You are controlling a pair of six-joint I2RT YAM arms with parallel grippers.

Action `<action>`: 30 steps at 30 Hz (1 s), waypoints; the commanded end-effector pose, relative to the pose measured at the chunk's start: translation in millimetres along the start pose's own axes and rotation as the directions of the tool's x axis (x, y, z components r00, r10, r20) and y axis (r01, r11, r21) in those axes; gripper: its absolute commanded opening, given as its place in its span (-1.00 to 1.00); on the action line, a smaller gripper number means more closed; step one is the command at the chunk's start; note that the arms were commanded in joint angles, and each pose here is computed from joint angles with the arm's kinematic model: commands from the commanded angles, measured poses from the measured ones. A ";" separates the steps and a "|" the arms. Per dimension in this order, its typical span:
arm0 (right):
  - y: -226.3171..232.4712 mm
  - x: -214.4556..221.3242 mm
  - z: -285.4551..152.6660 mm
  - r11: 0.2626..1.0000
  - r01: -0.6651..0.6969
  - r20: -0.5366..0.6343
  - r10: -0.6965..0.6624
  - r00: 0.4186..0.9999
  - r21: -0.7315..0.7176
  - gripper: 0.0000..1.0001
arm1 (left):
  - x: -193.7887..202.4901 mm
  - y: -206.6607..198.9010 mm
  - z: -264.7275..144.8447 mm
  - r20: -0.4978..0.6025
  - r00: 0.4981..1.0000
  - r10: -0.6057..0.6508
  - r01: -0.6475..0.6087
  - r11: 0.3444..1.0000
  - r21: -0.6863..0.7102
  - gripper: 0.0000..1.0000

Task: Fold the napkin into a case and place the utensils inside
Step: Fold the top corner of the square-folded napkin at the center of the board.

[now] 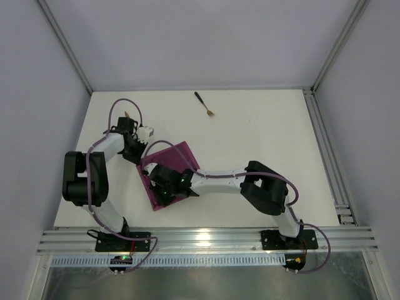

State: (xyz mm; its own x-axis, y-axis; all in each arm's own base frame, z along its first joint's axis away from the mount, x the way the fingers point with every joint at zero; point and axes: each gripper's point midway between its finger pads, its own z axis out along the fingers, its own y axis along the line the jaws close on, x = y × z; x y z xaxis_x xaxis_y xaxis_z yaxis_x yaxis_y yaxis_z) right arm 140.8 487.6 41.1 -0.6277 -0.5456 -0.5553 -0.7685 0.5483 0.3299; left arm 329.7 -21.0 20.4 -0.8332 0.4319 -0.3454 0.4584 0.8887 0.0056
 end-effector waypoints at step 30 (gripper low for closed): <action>7.2 -13.0 6.7 0.998 0.068 0.025 -0.068 0.997 -0.015 -0.85 | -40.3 -3.8 -59.9 0.143 0.990 -0.020 0.018 1.000 0.009 -0.17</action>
State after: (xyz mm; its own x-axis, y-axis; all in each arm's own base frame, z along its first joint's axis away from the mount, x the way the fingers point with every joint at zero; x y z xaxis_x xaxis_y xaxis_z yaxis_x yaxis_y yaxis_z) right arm 142.5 488.0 29.1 -0.6018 -0.5798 -0.5493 -0.7900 0.5333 0.3025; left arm 340.9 -23.6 81.4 -0.7868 0.4249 -0.4476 0.4553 0.8893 0.0439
